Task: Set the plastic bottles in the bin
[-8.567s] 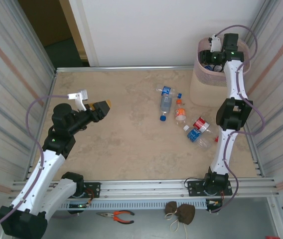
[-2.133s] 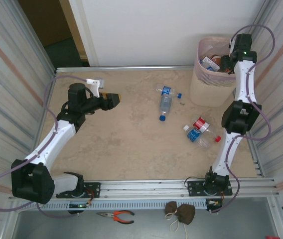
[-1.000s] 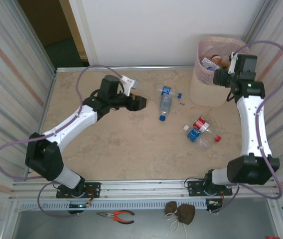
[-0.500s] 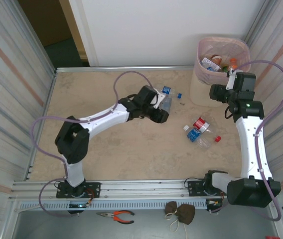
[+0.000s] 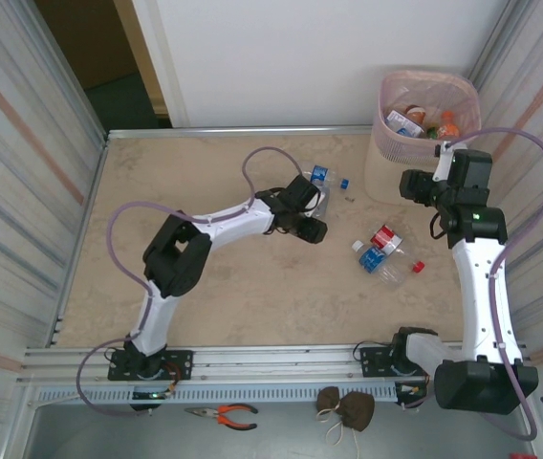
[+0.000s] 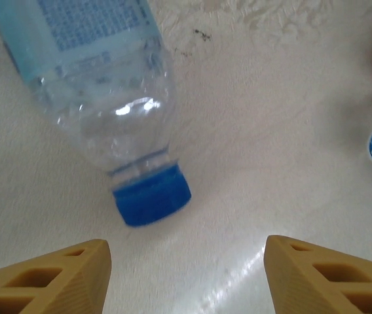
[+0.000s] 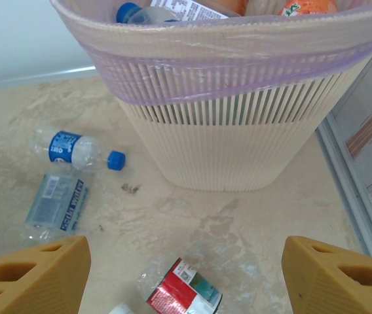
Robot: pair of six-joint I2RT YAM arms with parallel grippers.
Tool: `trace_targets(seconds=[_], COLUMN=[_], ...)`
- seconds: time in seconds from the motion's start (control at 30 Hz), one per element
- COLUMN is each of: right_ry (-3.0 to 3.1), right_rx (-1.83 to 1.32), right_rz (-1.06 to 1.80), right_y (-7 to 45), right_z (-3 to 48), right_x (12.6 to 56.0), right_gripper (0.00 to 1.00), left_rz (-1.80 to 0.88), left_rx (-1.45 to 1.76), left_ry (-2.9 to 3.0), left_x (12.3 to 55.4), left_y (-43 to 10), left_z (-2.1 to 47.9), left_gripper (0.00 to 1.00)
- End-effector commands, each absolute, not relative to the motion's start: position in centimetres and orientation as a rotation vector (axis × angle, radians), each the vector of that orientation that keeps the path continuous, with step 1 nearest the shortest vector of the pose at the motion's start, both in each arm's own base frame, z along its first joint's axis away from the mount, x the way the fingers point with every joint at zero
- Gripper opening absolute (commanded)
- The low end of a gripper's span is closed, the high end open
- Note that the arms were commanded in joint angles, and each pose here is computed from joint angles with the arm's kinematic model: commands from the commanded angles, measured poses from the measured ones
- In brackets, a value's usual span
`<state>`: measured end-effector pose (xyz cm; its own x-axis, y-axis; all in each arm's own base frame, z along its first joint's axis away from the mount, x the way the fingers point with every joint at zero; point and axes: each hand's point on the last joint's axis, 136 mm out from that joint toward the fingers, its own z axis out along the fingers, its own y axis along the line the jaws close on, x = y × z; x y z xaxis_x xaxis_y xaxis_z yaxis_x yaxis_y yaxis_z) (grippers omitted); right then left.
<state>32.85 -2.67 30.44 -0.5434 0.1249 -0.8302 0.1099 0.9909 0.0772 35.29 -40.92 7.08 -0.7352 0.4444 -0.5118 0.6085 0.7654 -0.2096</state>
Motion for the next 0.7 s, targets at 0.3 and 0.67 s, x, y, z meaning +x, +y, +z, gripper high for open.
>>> trace_targets(seconds=[0.3,0.67], right_ry=[2.078,2.065], right_rx=[0.15,0.139], right_rz=[0.017,0.016], right_y=[-2.5,-2.4], right_z=[32.7,33.1], right_x=[32.1,32.1], right_gripper=[0.77,0.77], left_rz=[-0.415,-0.403], left_rx=[0.76,0.733], left_ry=[2.585,2.592], left_x=[37.6,38.1], left_y=[-42.1,-41.3], left_z=[3.7,3.6], left_gripper=[0.61,0.44])
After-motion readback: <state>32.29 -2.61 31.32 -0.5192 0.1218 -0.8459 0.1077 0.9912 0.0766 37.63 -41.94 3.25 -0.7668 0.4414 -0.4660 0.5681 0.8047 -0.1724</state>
